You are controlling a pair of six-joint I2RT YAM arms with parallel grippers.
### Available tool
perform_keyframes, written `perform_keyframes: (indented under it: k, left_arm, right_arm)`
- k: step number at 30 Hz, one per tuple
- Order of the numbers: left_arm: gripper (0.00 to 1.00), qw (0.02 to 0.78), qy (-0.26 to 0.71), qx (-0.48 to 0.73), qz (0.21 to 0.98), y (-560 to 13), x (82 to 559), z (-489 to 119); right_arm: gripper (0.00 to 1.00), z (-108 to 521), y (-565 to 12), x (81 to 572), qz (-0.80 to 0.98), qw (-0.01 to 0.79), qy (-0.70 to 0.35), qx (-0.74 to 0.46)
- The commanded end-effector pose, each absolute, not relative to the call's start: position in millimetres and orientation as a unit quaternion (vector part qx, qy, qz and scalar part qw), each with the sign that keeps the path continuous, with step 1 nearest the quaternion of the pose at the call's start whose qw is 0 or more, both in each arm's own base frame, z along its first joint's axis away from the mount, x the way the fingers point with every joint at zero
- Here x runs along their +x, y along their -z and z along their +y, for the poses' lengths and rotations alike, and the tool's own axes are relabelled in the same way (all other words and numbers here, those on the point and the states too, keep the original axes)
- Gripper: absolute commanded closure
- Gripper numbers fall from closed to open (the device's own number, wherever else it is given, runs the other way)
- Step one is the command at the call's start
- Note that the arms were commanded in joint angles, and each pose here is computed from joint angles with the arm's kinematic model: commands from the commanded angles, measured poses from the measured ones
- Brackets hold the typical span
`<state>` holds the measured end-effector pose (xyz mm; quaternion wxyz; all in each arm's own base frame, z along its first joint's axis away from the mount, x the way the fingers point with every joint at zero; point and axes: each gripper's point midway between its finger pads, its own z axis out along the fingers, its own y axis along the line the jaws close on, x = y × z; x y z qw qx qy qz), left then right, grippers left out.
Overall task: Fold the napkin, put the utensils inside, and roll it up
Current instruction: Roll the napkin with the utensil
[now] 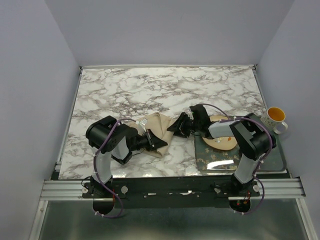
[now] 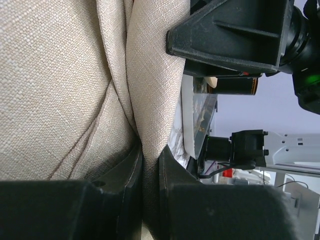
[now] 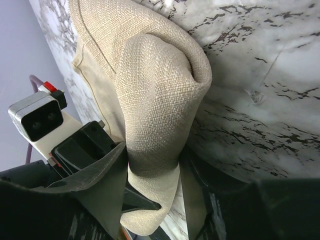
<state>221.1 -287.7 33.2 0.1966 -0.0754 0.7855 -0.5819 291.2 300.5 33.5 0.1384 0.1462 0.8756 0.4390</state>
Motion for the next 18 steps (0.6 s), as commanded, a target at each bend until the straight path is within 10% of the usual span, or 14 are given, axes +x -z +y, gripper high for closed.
perform_keyframes:
  k: [1,18]
  left_arm:
    - [1.0,0.181,0.603,-0.082,0.773,-39,215,-288]
    - [1.0,0.168,0.622,-0.087,0.76,-43,214,-290]
  right_arm:
    - [0.48,304,-21,286,0.874,0.131,-0.442,0.152]
    - [0.99,298,-11,286,0.88,0.139,-0.425,0.162]
